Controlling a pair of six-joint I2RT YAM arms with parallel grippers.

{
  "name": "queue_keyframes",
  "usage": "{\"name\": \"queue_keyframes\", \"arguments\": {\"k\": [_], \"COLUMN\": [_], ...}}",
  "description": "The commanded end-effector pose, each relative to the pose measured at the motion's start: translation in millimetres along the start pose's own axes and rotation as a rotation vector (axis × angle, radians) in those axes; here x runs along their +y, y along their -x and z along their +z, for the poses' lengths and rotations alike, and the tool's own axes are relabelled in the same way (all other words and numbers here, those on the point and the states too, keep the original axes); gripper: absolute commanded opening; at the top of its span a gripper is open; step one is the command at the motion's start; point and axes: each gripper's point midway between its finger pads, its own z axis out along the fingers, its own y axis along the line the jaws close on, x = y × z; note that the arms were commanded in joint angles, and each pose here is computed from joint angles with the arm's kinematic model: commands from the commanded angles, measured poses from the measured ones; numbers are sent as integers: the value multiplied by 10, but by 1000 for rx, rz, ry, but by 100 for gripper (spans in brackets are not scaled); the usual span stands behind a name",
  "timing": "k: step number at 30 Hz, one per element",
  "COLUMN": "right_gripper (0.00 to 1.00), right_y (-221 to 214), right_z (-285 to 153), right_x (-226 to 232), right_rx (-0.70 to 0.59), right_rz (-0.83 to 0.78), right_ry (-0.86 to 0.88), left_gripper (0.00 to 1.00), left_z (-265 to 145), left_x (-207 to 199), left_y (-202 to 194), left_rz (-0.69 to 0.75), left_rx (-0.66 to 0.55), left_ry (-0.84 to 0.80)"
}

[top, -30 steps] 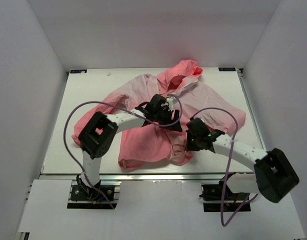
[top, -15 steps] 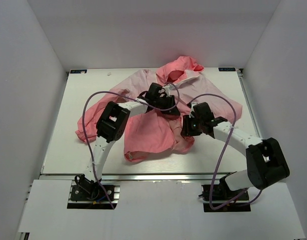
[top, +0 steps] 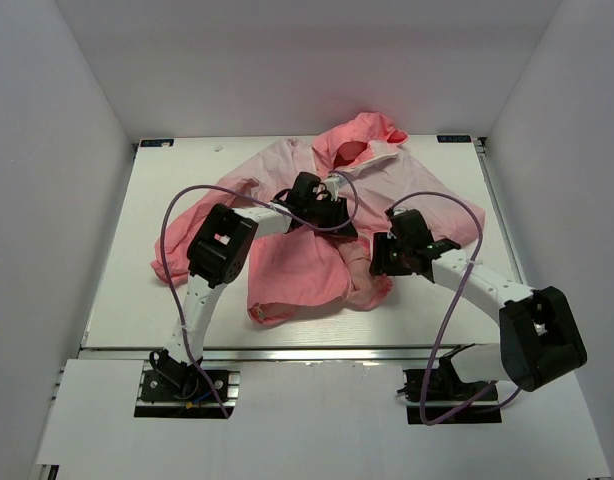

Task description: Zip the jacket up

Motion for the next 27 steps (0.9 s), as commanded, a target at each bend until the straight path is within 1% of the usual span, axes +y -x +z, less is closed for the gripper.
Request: {"name": "queue_keyframes", "arguments": {"k": [1, 5, 12, 14, 18, 23, 26, 27], "right_gripper": [54, 53, 49, 47, 47, 45, 40, 31], "right_y": [211, 49, -68, -98, -130, -105, -127, -140], "right_z": [-139, -172, -226, -210, -135, -43, -11, -8], "right_x": [57, 134, 144, 132, 90, 141, 153, 149], "right_rx": [-52, 6, 42, 47, 56, 47, 60, 63], "right_rz": [-2, -7, -2, 5, 17, 22, 23, 25], "right_ry": [12, 66, 86, 80, 64, 91, 99, 98], "left_gripper": [40, 39, 38, 37, 37, 36, 35, 35], "left_z": [-110, -110, -111, -118, -128, -139, -147, -149], "left_x": [-25, 19, 8, -5, -10, -11, -20, -28], "left_y": [-42, -52, -41, -30, -38, -49, -38, -23], "left_rz": [23, 19, 20, 24, 23, 22, 25, 28], "left_rx": [28, 37, 37, 37, 38, 38, 34, 31], "left_ry": [21, 46, 42, 40, 41, 44, 44, 43]}}
